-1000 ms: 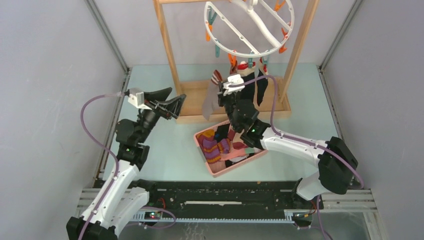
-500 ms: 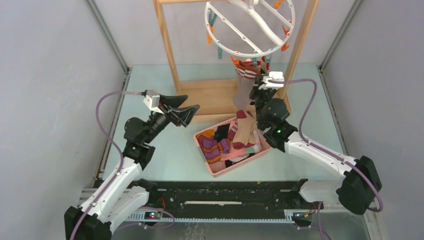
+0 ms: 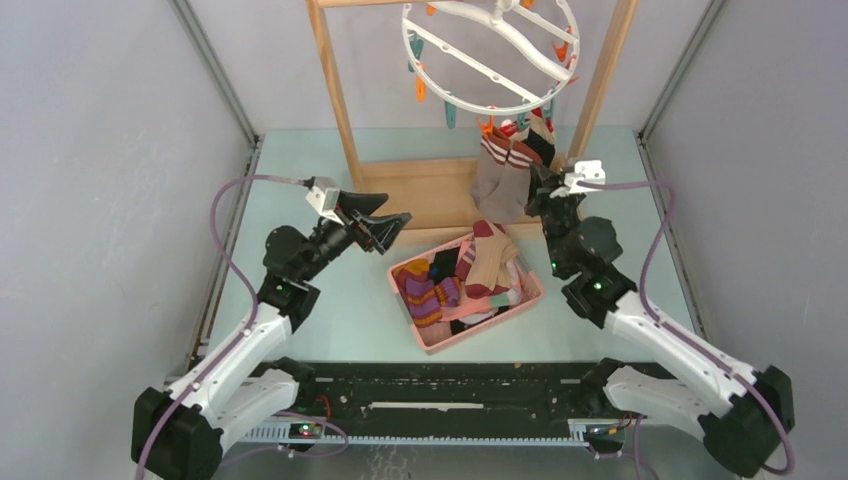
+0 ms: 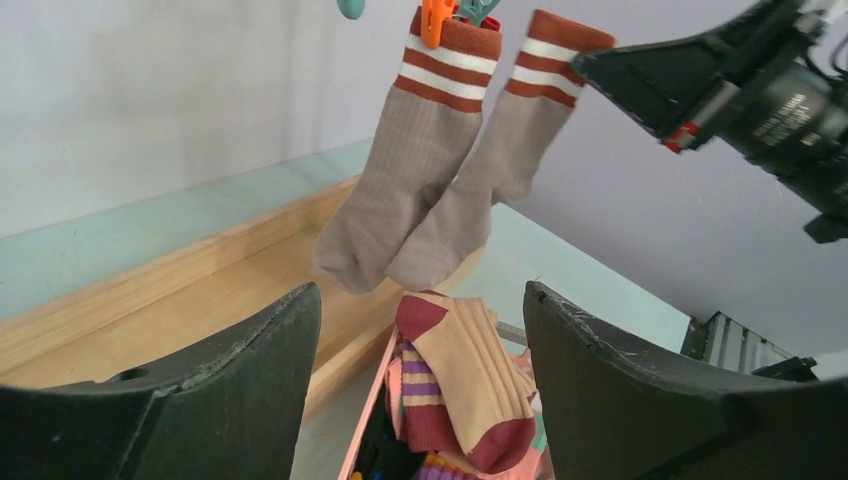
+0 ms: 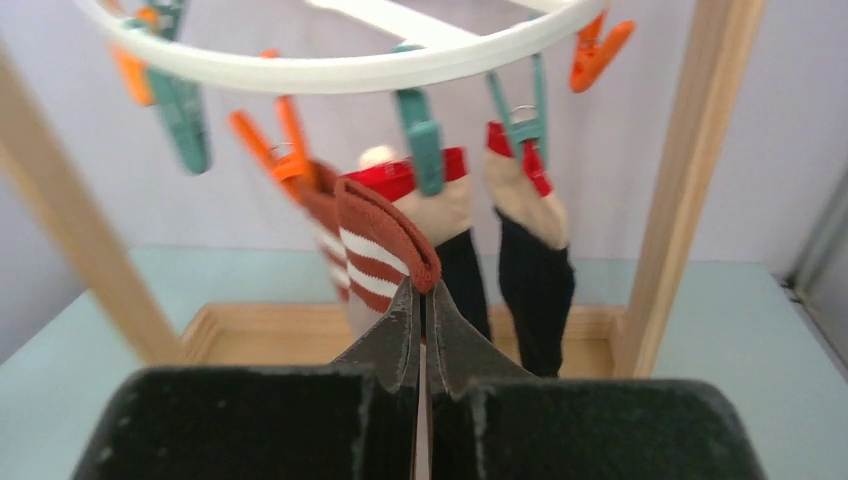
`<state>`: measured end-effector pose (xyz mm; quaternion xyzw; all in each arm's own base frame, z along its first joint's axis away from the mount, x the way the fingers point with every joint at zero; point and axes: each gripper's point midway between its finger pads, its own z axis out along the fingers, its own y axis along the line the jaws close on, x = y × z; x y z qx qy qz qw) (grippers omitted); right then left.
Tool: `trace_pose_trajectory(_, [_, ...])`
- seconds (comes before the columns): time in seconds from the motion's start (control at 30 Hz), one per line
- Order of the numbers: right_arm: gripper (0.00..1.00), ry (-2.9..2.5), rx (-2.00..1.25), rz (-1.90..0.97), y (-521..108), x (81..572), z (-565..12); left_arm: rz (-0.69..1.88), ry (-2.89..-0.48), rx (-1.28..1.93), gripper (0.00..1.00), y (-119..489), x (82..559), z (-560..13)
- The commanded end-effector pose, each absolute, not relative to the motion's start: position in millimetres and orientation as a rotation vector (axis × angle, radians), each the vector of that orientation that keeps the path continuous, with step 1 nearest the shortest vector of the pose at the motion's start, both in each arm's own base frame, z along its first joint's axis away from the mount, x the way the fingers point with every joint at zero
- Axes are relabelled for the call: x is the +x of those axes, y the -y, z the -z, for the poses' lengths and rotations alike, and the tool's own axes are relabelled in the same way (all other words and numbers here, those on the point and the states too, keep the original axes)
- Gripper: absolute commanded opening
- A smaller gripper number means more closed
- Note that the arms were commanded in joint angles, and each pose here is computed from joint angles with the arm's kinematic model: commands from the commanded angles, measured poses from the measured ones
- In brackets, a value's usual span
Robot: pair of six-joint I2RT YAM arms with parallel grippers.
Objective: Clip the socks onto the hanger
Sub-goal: Open the clamp at the hanger.
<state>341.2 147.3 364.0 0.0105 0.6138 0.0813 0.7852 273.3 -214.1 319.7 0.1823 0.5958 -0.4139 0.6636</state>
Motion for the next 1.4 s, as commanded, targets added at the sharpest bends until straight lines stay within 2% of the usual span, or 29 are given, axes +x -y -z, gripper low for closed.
trace_pose_trajectory(0.0, [0.0,-1.261,-0.186,-0.363,-174.0,295.1,-384.5,0.916,-1.231,0.457,0.78,213.6,264.6,-352.6])
trace_pose_trajectory(0.1, [0.0,-1.246,-0.345,-0.444,-192.5,270.1,-384.3,0.911,-1.229,0.461,0.79,212.1,261.4,-349.4])
trace_pose_trajectory(0.2, [0.0,-1.244,-0.416,-0.489,-210.4,265.1,-380.7,0.918,-1.224,0.467,0.79,212.5,258.6,-350.1])
trace_pose_trajectory(0.37, [0.0,-1.286,-0.428,-0.498,-241.5,290.9,-373.6,0.94,-1.197,0.47,0.79,212.2,250.5,-357.0])
trace_pose_trajectory(0.5, [0.0,-1.304,-0.313,-0.432,-253.3,331.7,-378.0,0.934,-1.187,0.465,0.79,209.4,247.1,-356.5])
trace_pose_trajectory(0.7, [0.0,-1.273,-0.114,-0.305,-248.3,379.4,-390.1,0.923,-1.19,0.459,0.79,206.7,245.4,-351.4])
trace_pose_trajectory(0.87, [0.0,-1.255,0.002,-0.223,-224.6,400.7,-397.0,0.907,-1.184,0.462,0.79,205.2,245.2,-352.0])
trace_pose_trajectory(1.1, [0.0,-1.291,0.037,-0.198,-193.4,401.5,-392.1,0.942,-1.186,0.439,0.81,211.3,255.5,-368.8])
trace_pose_trajectory(1.23, [0.0,-1.296,0.018,-0.219,-192.2,398.3,-391.3,1.035,-1.208,0.347,0.85,218.0,269.2,-391.3])
trace_pose_trajectory(1.37, [0.0,-1.297,-0.007,-0.243,-196.4,397.2,-389.2,1.132,-1.229,0.243,0.86,225.9,285.3,-412.4])
